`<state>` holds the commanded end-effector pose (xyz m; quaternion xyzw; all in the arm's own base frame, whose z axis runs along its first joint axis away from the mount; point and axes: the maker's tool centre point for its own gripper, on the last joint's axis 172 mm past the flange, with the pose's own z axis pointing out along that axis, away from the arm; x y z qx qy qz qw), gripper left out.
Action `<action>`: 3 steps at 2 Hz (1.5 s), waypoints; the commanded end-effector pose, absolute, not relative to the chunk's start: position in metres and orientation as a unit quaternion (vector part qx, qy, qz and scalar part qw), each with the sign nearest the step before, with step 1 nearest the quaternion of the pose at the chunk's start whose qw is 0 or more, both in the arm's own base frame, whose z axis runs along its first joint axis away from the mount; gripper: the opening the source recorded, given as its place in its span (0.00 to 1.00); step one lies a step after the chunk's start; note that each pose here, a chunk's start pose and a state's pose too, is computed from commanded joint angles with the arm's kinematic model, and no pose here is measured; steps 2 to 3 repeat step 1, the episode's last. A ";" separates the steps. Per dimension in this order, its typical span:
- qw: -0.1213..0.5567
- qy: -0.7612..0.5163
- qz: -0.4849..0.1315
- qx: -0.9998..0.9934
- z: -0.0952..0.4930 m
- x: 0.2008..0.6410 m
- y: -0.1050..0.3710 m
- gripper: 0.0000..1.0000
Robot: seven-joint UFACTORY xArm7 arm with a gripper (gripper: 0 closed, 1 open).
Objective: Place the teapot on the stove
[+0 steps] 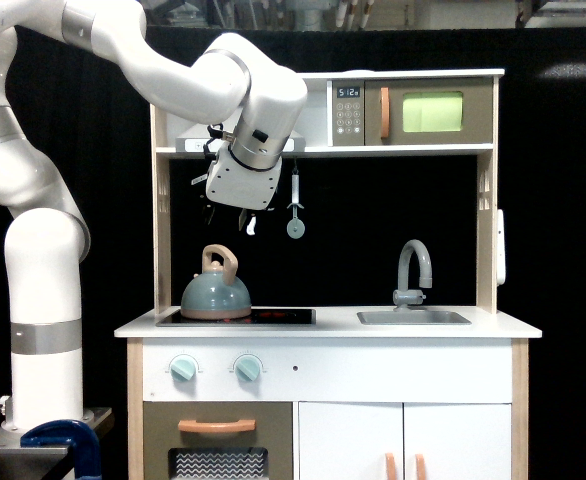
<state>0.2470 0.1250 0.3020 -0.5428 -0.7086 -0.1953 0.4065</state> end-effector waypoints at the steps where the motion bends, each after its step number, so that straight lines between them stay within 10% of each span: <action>1: 0.406 -0.709 -0.195 -0.543 0.318 0.257 0.106 1.00; 3: 0.406 -0.709 -0.195 -0.543 0.318 0.257 0.106 1.00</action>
